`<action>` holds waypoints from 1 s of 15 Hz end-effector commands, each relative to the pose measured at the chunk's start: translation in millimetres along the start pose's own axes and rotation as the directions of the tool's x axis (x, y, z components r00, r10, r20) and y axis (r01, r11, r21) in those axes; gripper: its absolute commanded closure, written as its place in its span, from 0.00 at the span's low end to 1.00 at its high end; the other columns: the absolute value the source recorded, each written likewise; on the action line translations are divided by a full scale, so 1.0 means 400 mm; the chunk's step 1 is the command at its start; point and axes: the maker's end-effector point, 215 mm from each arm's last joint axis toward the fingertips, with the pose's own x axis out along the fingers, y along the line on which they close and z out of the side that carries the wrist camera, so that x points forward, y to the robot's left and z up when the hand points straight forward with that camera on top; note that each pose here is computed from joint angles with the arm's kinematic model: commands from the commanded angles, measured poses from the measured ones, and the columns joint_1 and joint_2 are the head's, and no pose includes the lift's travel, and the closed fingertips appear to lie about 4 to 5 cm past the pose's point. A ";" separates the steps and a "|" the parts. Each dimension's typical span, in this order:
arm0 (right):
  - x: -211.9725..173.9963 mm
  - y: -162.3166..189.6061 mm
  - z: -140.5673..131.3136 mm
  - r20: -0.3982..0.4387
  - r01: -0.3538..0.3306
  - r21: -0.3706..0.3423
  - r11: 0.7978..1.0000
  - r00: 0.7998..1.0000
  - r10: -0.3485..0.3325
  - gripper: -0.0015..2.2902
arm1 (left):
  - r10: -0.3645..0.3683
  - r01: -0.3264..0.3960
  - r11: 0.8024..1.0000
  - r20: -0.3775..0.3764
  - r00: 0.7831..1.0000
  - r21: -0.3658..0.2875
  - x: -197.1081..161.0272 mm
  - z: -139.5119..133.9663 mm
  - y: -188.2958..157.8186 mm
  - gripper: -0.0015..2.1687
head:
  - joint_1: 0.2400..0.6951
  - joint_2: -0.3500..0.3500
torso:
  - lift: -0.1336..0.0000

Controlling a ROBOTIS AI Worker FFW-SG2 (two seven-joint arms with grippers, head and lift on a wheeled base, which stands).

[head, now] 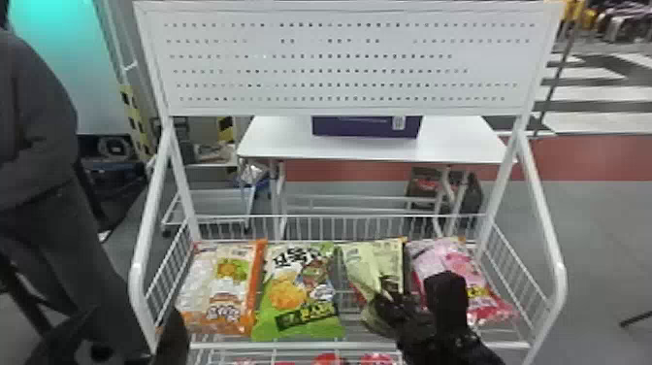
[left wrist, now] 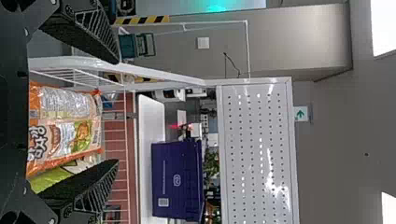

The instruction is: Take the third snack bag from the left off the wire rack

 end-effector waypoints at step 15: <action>-0.619 -0.292 0.158 0.340 0.155 0.093 0.984 0.924 -0.178 0.98 | 0.055 -0.054 0.998 0.034 0.998 -0.019 -0.023 0.041 0.076 0.06 | 0.57 0.50 | 1.00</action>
